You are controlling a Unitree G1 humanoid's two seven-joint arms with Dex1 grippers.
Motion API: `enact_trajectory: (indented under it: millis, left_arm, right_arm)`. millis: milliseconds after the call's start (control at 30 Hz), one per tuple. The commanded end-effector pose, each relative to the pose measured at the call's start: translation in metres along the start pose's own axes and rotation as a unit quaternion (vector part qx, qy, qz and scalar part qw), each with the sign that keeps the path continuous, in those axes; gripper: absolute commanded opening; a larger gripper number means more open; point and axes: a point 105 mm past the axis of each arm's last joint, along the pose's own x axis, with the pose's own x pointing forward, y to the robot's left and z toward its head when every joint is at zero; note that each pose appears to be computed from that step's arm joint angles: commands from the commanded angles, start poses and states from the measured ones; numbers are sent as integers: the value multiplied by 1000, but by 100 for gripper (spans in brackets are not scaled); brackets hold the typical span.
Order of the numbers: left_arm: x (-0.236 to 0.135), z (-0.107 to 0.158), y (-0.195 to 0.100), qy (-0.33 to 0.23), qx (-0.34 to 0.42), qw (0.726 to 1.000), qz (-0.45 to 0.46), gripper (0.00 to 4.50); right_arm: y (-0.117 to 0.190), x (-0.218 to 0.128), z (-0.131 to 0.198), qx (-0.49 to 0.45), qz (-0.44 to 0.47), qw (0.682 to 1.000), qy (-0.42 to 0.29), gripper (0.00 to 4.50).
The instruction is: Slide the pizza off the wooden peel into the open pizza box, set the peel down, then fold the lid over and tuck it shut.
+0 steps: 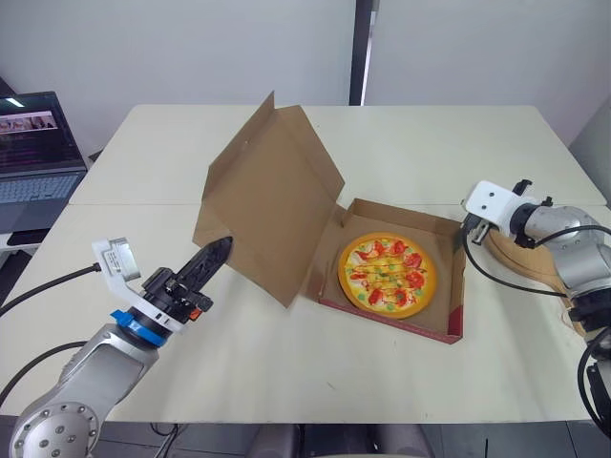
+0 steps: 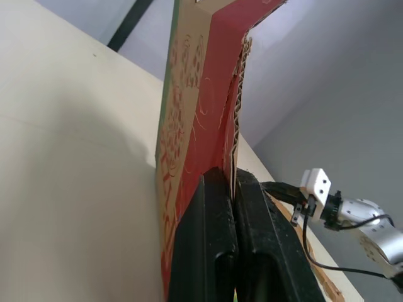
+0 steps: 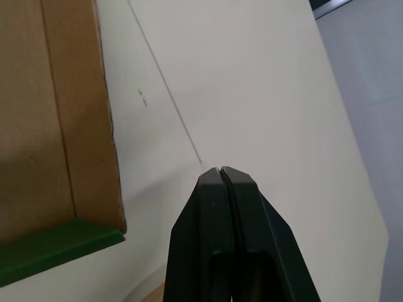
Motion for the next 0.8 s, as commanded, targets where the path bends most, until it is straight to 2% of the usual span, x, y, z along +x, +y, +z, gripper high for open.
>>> enact_trajectory:
  millis: [33, 267, 500, 800]
  left_arm:
    - [3, 4, -11, 8, 14, 999, -33, 0]
    - [10, 14, -8, 19, 42, 997, -57, 0]
    - [26, 32, 1, 34, 89, 992, -86, 0]
    - [69, 48, 12, 70, 152, 975, -145, 0]
  right_arm:
    - [-4, -2, 5, 16, 19, 999, -25, 2]
    - [8, -6, 9, 9, 95, 994, -49, 2]
    - [26, -20, 21, 41, 188, 977, -88, 2]
    - [59, -53, 39, 80, 266, 954, -109, 2]
